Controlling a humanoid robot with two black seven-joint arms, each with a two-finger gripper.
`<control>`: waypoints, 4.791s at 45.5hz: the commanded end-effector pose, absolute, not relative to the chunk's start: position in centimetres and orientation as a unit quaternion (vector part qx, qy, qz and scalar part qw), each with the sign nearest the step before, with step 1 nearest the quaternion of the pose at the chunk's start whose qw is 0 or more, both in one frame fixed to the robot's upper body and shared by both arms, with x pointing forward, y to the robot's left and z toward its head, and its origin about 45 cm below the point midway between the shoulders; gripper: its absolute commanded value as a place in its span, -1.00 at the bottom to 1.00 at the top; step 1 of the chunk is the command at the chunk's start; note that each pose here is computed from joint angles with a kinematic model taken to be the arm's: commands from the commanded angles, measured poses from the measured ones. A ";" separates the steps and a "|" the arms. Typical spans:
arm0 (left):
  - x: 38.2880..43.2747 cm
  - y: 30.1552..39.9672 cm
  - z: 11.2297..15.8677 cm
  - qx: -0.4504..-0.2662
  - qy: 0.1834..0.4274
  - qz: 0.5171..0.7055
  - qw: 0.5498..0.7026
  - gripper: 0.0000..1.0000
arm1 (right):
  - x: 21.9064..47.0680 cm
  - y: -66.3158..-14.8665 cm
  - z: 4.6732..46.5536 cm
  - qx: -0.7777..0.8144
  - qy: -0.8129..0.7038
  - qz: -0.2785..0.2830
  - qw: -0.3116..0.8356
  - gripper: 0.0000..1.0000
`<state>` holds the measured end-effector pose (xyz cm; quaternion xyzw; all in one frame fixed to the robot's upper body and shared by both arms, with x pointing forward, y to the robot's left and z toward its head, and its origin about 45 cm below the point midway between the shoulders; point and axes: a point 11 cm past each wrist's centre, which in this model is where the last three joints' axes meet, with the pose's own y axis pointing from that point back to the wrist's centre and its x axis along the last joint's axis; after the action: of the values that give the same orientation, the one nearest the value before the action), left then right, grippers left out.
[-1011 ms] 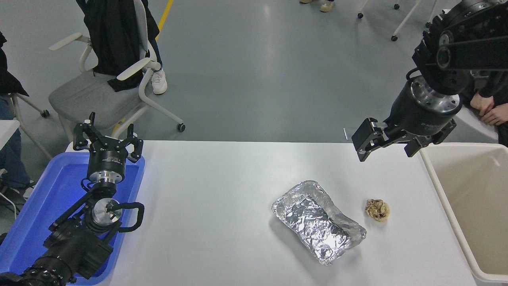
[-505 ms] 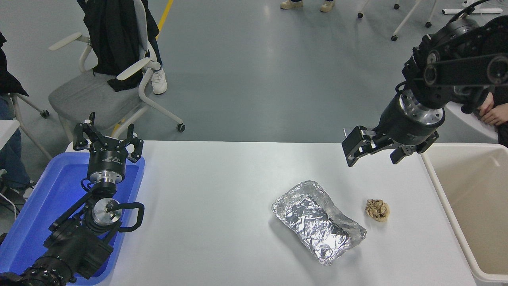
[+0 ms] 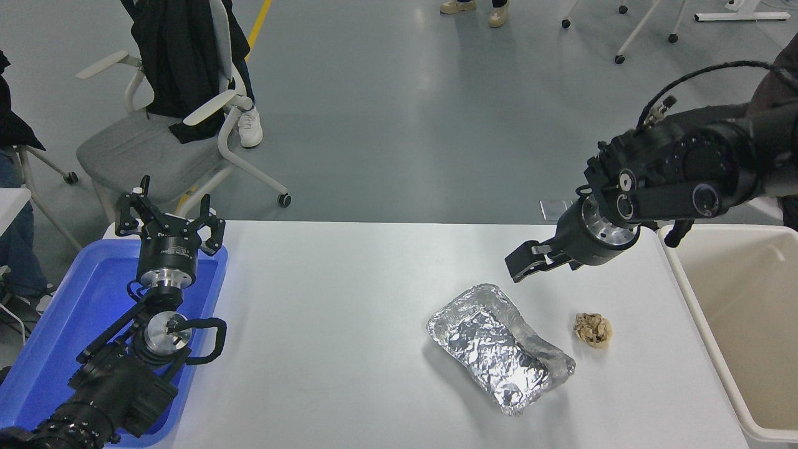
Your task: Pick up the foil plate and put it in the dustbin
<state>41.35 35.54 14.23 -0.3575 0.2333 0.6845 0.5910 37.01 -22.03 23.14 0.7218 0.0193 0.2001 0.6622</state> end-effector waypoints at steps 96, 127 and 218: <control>41.42 35.48 14.32 -0.358 0.233 0.683 0.592 0.98 | 35.8 -23.0 7.1 0.739 0.001 0.212 0.639 -1.00; 41.36 35.56 14.28 -0.357 0.233 0.684 0.592 0.98 | 37.8 -31.1 23.5 0.679 -0.021 0.208 0.704 -1.00; 41.40 35.79 14.43 -0.357 0.230 0.685 0.592 0.98 | 31.1 -64.2 22.0 0.482 -0.329 0.111 0.804 -1.00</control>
<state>41.34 35.79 14.34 -0.3567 0.2311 0.6853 0.5914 33.16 -62.36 28.34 0.5167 -0.3039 0.0776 0.7966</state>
